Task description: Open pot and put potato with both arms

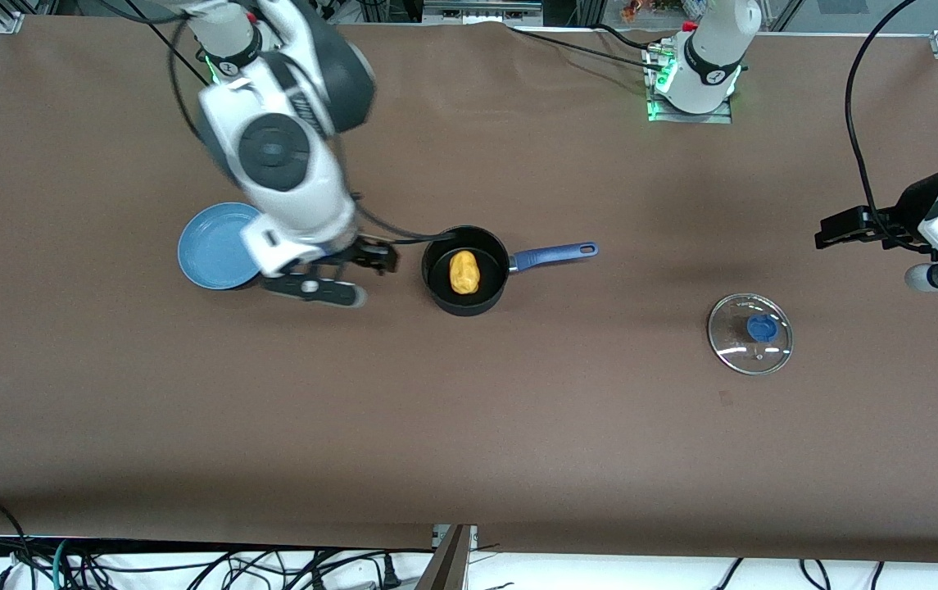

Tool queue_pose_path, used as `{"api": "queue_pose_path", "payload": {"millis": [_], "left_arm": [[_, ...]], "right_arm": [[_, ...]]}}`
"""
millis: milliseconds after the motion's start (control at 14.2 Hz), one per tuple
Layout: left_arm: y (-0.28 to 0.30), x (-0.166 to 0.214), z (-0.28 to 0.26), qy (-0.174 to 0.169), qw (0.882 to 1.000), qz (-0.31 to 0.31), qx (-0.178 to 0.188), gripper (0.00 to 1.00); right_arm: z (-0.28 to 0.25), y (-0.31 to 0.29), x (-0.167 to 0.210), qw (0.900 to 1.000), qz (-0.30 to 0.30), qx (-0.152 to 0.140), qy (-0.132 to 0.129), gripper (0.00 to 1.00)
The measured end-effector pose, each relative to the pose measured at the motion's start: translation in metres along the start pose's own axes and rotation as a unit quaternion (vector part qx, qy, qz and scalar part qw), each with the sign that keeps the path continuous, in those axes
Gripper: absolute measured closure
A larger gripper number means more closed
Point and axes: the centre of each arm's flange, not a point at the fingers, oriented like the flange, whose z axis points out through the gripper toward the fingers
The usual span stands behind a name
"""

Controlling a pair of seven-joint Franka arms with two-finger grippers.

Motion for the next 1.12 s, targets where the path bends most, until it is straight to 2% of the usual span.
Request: {"api": "queue_pose_path", "payload": {"millis": [141, 352, 492, 703, 844, 1125], "left_arm": [[0.000, 0.000, 0.000, 0.000, 1.000, 0.000, 0.000, 0.00], [0.001, 0.000, 0.000, 0.000, 1.000, 0.001, 0.000, 0.00], [0.002, 0.000, 0.000, 0.000, 1.000, 0.002, 0.000, 0.00], [0.006, -0.002, -0.002, 0.002, 1.000, 0.005, 0.001, 0.00], [0.009, -0.002, -0.003, 0.002, 1.000, 0.006, 0.001, 0.00], [0.009, -0.003, -0.004, 0.003, 1.000, 0.004, 0.003, 0.00]], "right_arm": [[-0.029, 0.056, 0.015, 0.999, -0.032, 0.004, -0.007, 0.00], [-0.057, 0.139, 0.025, 0.998, -0.065, 0.014, -0.002, 0.00], [-0.058, 0.191, 0.028, 0.996, -0.087, 0.019, 0.003, 0.00], [-0.050, 0.260, 0.030, 0.996, -0.085, 0.022, 0.017, 0.00], [-0.054, 0.290, 0.025, 0.997, -0.072, 0.021, 0.020, 0.00], [-0.061, 0.312, 0.020, 0.998, -0.054, 0.021, 0.025, 0.00]]}}
